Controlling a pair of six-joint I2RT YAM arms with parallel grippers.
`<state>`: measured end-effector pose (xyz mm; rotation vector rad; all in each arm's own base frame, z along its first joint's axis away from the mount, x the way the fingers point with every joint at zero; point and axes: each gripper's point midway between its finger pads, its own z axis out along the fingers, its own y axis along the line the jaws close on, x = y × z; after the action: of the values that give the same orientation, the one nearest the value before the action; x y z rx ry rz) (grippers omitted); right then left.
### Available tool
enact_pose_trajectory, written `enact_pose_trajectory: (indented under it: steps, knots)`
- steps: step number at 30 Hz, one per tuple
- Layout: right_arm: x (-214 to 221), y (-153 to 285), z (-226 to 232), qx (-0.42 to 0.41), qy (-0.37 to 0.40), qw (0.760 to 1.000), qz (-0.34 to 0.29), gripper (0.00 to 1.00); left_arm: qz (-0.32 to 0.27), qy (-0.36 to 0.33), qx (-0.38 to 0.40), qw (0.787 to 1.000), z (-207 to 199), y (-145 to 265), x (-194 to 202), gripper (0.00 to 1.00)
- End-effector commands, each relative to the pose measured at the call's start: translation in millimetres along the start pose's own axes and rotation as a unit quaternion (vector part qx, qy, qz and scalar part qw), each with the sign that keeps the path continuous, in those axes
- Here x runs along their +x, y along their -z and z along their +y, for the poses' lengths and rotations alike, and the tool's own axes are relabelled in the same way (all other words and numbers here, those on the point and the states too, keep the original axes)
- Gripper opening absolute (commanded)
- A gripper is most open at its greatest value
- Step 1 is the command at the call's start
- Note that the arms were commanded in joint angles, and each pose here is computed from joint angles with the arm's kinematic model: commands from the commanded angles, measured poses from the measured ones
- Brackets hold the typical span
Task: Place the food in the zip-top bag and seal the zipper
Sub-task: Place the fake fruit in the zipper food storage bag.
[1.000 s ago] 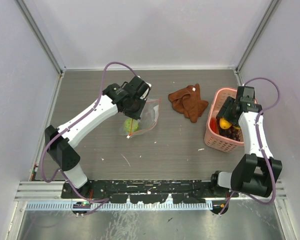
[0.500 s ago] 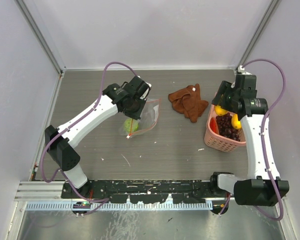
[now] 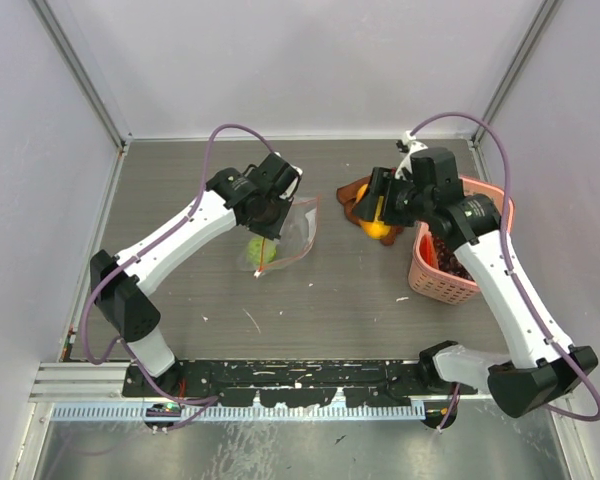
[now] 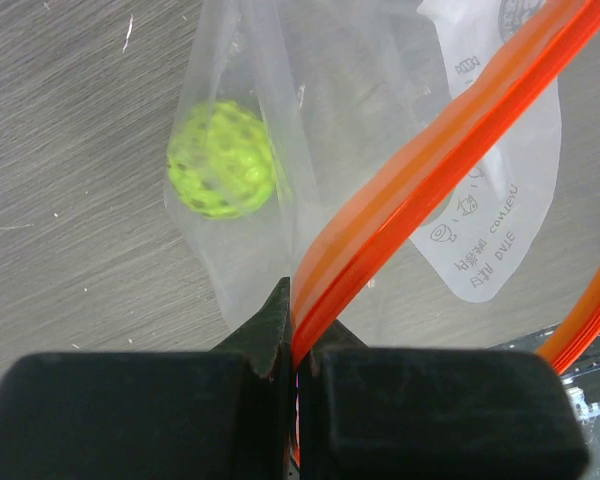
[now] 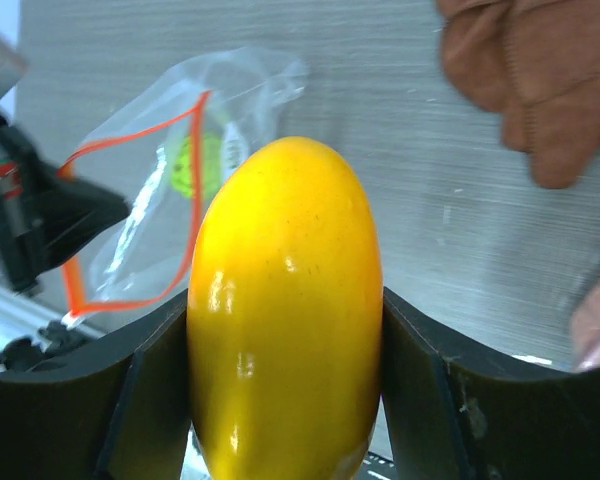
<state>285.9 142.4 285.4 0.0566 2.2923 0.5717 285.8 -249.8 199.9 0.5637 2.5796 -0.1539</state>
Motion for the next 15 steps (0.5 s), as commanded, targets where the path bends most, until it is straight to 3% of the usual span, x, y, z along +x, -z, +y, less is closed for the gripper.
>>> enact_pose_trajectory:
  steps: [1,7,15]
  knots:
    - [-8,8,53,-0.087,-0.003,0.996,-0.007,0.07,-0.035,-0.003,0.001,0.999,3,10,-12,0.00]
    - [19,0,97,-0.165,-0.005,0.985,0.039,0.08,-0.052,0.003,-0.002,0.999,5,13,-16,0.00]
    - [45,-15,124,-0.196,-0.026,0.977,0.083,0.07,-0.064,0.005,0.002,0.998,4,16,-19,0.00]
